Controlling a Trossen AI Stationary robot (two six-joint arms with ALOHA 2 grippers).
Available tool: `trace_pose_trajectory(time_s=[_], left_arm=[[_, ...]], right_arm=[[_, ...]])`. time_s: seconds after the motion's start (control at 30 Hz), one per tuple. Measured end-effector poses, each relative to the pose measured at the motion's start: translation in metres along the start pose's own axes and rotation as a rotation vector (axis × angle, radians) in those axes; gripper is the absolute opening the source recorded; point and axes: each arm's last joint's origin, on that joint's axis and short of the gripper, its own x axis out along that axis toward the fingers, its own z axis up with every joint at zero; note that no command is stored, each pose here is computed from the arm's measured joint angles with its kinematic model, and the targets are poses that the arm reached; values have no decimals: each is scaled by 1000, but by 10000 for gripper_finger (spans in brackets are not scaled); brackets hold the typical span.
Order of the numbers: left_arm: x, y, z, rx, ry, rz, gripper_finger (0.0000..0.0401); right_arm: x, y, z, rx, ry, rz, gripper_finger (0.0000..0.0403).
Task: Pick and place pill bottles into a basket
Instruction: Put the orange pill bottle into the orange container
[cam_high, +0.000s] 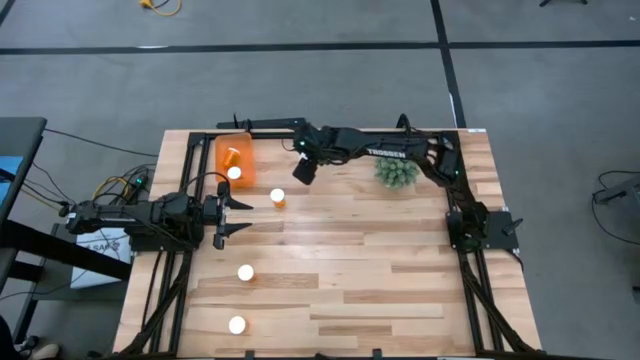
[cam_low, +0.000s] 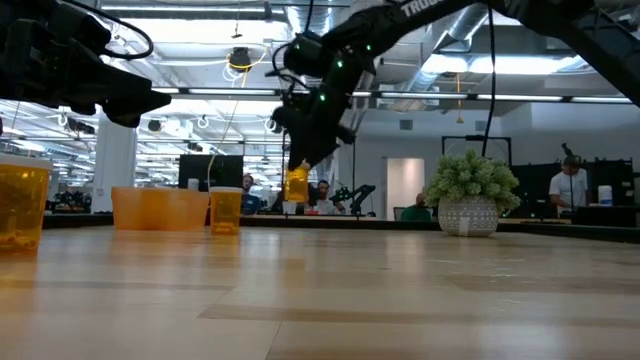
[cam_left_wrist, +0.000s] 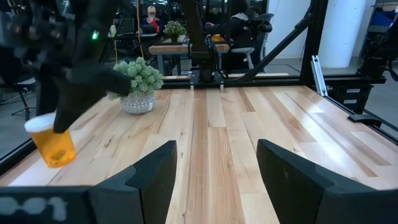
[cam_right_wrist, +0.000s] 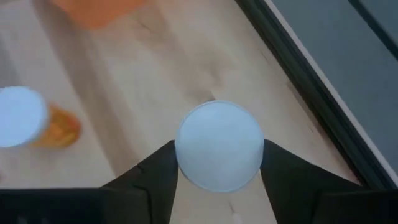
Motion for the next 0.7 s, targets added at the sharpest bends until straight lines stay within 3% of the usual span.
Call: trace_pose_trajectory(time_s=[0.13,0.37,0.7], left_arm=[[0,0,0,0,0,0,213],[0,0,0,-10,-1,0,213],[0,1,1,-35,-13,34,213]], right_arm=[[-19,17,9,-41,-5,36,207],[-55,56,19,-116,-27,122,184],[-102,109,24,-177,-104,207,200]])
